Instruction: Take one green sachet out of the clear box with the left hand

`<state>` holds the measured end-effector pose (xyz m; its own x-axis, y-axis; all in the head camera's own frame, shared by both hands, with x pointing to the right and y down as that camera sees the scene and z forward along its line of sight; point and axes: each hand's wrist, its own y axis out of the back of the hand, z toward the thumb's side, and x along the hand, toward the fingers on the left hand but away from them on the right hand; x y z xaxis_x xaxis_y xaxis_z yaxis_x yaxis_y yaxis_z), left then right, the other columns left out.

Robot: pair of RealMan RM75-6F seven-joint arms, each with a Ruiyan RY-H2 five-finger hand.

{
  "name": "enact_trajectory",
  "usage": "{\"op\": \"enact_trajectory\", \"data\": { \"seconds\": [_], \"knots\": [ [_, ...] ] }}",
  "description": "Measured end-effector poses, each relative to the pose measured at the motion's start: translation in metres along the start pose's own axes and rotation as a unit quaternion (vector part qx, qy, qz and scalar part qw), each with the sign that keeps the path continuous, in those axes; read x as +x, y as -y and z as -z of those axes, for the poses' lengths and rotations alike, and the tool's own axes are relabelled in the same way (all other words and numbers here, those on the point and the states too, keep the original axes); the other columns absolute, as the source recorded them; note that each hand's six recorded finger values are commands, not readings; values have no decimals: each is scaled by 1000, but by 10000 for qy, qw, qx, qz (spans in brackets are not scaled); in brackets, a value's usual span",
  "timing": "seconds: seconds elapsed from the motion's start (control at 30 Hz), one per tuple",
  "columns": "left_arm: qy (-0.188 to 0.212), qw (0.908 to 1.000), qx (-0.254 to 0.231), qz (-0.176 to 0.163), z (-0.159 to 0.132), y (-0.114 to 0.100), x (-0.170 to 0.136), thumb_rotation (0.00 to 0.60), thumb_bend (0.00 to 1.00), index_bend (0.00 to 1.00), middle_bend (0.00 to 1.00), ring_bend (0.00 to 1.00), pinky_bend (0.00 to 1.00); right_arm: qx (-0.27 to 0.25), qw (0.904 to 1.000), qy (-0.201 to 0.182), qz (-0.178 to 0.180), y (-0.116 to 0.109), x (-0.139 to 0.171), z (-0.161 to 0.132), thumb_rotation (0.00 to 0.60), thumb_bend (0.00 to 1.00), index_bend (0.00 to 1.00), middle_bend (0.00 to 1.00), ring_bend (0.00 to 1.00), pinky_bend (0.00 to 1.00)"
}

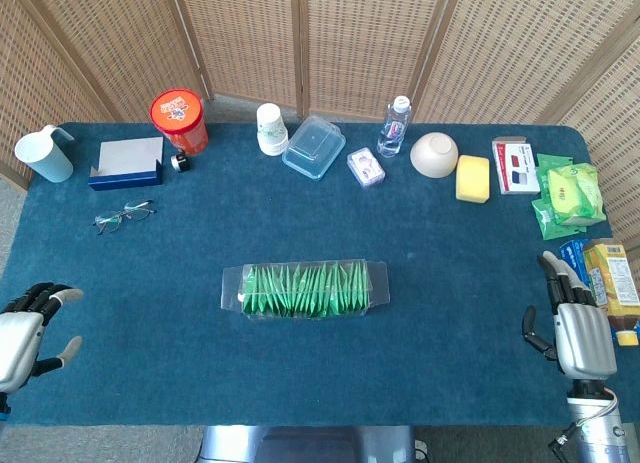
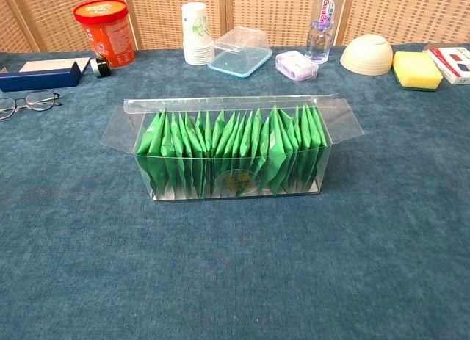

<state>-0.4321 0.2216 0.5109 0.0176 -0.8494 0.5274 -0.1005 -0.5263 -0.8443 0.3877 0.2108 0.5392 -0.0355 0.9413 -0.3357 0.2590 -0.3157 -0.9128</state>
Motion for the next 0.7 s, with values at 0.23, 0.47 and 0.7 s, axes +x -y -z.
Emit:
{"op": "enact_trajectory", "data": {
  "seconds": [0.23,0.47,0.7],
  "knots": [
    [-3,10000,7,48,-1,2,-1,600,288,260,240,158,262,-16,10000,-20,-40,2,-1,0,471,665,36,102,86,197],
    [52,9998,23,-190,-3,-9,0,600,287,260,240,158,262,-68,10000,-14,20,0,2,2,469,665,36,102,86,197],
    [420,9986,119,-305,-20,-20,16,600,286,252,228,156,262,-113,9999,19,65,1,5,5,469,665,36,102,86,197]
  ]
}}
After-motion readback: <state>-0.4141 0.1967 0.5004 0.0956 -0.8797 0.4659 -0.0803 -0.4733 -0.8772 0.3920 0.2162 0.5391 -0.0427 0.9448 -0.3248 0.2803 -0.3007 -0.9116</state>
